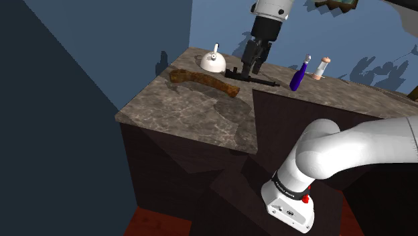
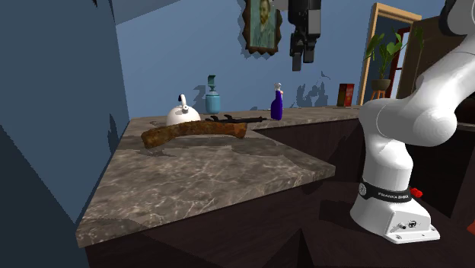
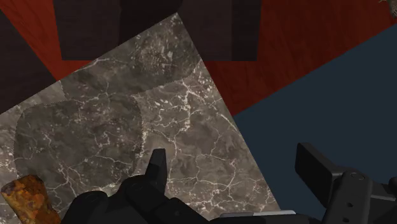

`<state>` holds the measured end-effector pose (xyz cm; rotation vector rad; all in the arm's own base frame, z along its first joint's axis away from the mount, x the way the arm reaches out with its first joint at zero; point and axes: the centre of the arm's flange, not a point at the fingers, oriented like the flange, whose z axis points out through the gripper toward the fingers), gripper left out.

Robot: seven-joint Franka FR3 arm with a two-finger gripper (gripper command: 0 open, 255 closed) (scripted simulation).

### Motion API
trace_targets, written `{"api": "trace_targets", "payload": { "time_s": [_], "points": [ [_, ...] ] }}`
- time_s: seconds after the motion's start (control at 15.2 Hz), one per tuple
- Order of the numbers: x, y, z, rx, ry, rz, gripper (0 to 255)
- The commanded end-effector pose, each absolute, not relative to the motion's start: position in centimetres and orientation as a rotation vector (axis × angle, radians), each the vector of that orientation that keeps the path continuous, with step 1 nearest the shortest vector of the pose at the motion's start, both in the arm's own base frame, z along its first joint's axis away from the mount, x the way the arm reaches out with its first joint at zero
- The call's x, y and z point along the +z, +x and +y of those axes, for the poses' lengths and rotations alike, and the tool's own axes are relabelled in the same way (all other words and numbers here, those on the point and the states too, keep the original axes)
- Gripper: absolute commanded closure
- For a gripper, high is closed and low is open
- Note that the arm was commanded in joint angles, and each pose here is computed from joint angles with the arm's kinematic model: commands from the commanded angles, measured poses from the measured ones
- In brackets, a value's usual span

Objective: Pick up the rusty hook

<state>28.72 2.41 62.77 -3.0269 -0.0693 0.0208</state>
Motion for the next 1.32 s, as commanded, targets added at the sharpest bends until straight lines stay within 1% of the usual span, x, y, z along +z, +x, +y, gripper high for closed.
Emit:
{"api": "trace_targets", "payload": {
  "time_s": [0.0, 1.25],
  "points": [
    [62.8, 28.7, 2.4, 0.021, -3.027, -0.069, 0],
    [53.1, 47.4, -10.4, 0.047, -3.065, -0.428, 0]
  ]
}}
